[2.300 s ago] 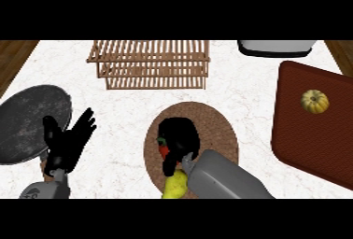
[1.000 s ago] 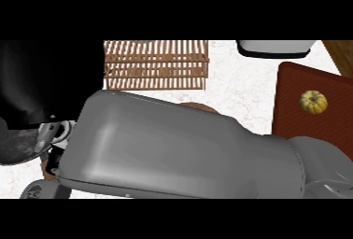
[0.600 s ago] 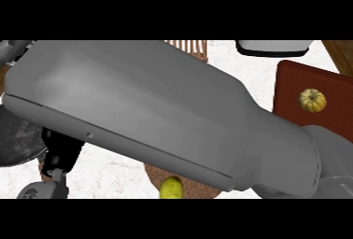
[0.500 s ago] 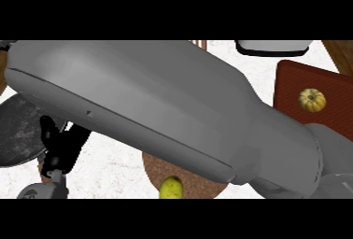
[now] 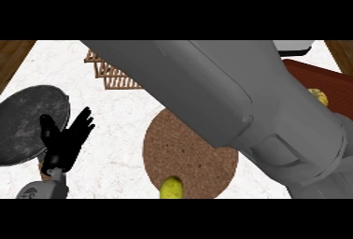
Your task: Pick the bell pepper from the placemat and place it in the tiered shelf
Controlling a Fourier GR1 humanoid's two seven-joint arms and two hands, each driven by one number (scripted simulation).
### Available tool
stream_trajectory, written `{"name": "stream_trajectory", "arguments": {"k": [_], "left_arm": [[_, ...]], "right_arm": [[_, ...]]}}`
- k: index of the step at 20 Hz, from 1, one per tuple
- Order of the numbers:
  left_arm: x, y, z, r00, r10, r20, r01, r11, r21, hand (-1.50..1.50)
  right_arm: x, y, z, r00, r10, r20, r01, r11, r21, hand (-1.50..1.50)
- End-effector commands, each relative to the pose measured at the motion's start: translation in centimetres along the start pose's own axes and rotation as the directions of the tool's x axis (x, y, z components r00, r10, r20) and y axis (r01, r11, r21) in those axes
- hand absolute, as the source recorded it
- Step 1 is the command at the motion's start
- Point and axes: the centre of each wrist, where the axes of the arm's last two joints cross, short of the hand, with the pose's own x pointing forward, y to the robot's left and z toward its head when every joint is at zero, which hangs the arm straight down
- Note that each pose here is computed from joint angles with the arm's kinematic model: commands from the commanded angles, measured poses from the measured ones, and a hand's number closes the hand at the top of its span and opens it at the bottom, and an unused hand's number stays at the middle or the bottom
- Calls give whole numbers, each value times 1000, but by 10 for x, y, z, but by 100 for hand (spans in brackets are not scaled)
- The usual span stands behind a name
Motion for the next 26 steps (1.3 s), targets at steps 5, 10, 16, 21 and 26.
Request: {"name": "stream_trajectory", "arguments": {"k": [5, 10, 16, 21, 26], "left_arm": [[6, 3, -8, 1000, -7, -12, 7, 1000, -13, 0], [8, -9, 2, 1000, 5, -1, -5, 1000, -12, 0], [13, -11, -4, 1000, -8, 0, 8, 1000, -15, 0], [-5, -13, -3, 1000, 5, 1, -5, 1000, -26, 0], [4, -8, -1, 1000, -22, -2, 22, 999, -32, 0]], "right_arm": [[-25, 10, -29, 996, 93, -9, -92, 995, 43, 150], [-52, 8, -49, 996, 85, -18, -85, 996, 18, 150], [-59, 37, -46, 994, 105, -28, -106, 994, -9, 150], [-59, 26, -51, 997, 69, 20, -69, 997, -17, 150], [-83, 36, -59, 997, 67, 43, -67, 998, -10, 150]]}}
